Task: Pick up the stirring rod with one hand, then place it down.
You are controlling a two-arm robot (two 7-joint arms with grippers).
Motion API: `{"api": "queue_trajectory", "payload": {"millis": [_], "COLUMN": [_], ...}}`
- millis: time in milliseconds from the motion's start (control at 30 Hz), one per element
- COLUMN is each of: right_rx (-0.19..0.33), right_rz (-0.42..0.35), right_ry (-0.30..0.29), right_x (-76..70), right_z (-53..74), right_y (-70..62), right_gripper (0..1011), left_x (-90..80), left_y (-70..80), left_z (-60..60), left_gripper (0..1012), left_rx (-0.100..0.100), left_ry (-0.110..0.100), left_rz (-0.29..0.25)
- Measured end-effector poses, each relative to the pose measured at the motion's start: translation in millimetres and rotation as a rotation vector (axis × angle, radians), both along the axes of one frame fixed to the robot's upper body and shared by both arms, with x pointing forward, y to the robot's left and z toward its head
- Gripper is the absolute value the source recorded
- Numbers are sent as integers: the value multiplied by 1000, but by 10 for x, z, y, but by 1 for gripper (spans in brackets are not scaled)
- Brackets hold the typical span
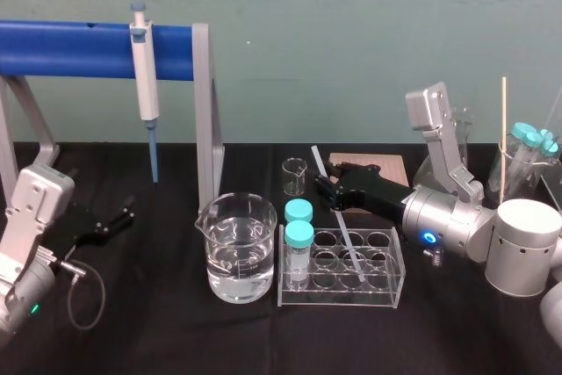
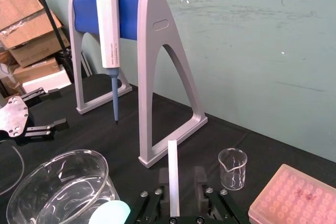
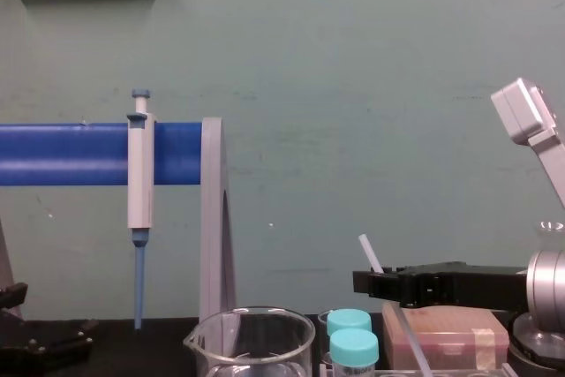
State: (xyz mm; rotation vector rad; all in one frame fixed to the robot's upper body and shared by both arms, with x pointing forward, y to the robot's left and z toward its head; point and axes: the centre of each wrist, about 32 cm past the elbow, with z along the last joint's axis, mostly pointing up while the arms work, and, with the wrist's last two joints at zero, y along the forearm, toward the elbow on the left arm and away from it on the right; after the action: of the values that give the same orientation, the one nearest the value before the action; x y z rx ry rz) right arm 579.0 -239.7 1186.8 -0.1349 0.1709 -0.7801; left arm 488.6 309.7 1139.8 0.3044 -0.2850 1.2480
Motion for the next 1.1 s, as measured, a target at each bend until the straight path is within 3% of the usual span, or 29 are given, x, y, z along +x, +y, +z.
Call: {"api": "queue_trajectory", "payload": {"millis": [300, 533, 733, 933, 1100], "right_rx": [0, 5, 40, 76, 92], "right_rz": [1, 1, 2, 4, -1], "right_ry": [0, -4, -34, -110, -206], "right_x": [0, -9, -45, -122, -219], "right_z": [0, -6, -7, -31, -61], "right_y": [0, 1, 7, 10, -17], "right_gripper": [77, 67, 67, 67, 67], "left_x": [0, 0, 0, 0, 0], "left_y": [0, 0, 0, 0, 0], "left_z": [0, 0, 0, 0, 0], "left_gripper": [1000, 1000, 1000, 1000, 1000], "left_rx": [0, 0, 0, 0, 0], "left_ry": [0, 0, 0, 0, 0], "left_rz": [0, 0, 0, 0, 0]}}
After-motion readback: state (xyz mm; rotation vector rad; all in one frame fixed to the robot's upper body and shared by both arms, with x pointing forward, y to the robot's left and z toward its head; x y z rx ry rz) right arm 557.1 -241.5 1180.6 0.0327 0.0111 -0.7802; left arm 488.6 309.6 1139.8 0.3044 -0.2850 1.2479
